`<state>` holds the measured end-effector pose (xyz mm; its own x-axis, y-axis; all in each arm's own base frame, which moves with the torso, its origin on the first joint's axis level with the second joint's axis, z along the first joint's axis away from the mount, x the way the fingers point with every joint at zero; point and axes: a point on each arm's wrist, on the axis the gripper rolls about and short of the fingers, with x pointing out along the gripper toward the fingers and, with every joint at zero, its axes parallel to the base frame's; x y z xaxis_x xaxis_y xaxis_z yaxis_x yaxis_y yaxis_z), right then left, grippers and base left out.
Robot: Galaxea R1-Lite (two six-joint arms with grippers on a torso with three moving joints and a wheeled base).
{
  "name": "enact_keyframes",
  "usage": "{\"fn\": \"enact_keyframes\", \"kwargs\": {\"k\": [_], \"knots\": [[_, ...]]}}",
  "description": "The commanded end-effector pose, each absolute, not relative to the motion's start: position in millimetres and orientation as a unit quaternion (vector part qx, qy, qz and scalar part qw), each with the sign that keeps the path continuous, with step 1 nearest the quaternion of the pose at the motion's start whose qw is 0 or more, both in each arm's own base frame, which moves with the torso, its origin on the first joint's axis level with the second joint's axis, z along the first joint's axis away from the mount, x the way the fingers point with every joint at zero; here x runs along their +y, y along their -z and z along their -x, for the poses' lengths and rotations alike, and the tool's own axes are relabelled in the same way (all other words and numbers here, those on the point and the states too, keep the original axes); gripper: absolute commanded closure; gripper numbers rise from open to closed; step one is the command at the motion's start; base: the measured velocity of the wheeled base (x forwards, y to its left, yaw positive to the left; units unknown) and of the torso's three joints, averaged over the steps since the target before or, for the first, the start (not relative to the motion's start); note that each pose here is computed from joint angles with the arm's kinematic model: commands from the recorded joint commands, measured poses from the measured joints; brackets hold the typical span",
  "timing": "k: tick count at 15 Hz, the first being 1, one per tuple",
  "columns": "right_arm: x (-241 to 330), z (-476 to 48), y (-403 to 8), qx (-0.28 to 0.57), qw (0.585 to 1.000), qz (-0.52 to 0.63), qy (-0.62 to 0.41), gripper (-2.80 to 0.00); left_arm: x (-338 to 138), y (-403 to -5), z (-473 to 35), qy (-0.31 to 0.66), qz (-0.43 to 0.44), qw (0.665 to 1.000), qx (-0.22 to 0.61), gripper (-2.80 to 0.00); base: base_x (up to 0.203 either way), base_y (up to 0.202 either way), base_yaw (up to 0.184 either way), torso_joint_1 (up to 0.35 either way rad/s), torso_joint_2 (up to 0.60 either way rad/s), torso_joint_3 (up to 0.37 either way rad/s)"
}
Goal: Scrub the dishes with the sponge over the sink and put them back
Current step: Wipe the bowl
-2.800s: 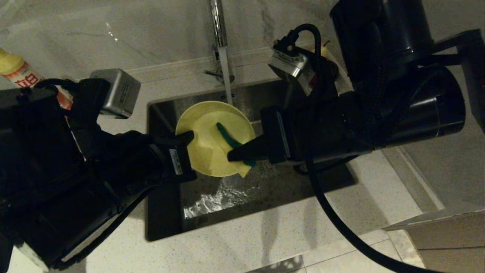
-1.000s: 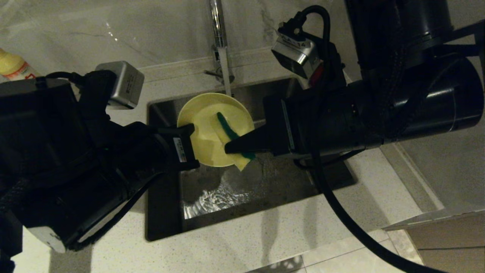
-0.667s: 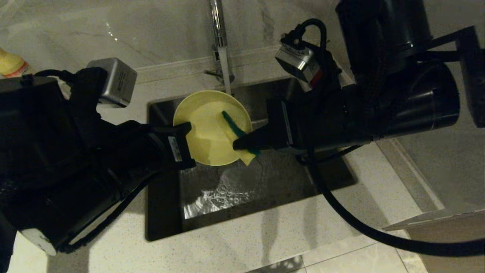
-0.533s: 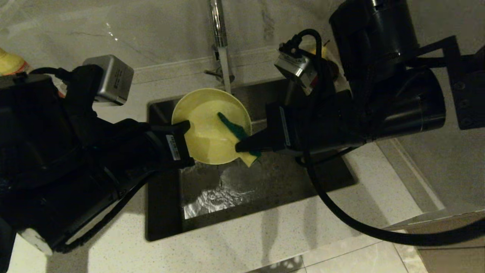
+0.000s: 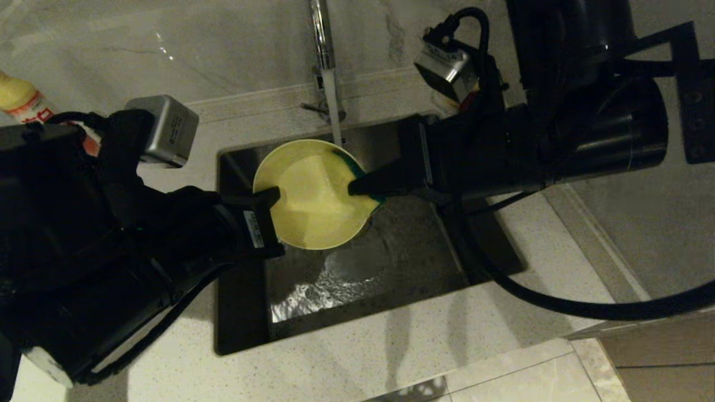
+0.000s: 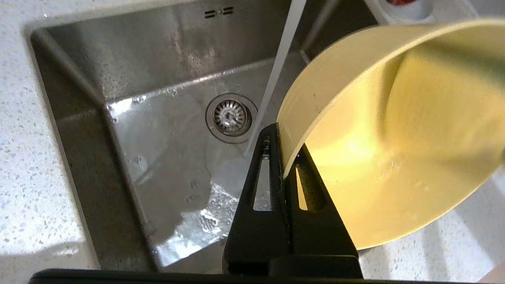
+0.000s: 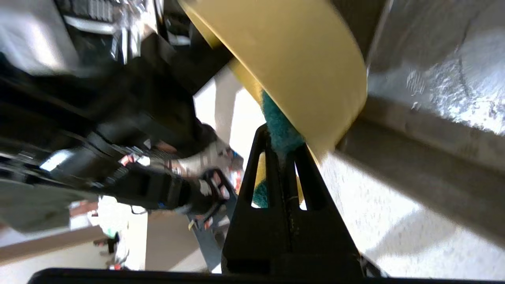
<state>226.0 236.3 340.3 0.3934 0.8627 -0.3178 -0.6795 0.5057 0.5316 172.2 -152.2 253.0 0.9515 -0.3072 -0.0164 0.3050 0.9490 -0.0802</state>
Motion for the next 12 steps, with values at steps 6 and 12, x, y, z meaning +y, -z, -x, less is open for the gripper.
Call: {"fn": "enact_keyframes", "kwargs": {"k": [6,12], "knots": [[244,-217,-365,0.249,0.813,-0.166,-0.500,0.00,-152,-248,-172,0.155,0.033,0.987,0.021,0.00,0.000,0.000,0.000,0.000,0.00,0.000],[242,-202,-372,0.243,0.806,-0.166,-0.514,0.00,-152,-240,-173,0.153,0.031,0.987,0.034,0.00,0.000,0.000,0.000,0.000,0.00,0.000]]}}
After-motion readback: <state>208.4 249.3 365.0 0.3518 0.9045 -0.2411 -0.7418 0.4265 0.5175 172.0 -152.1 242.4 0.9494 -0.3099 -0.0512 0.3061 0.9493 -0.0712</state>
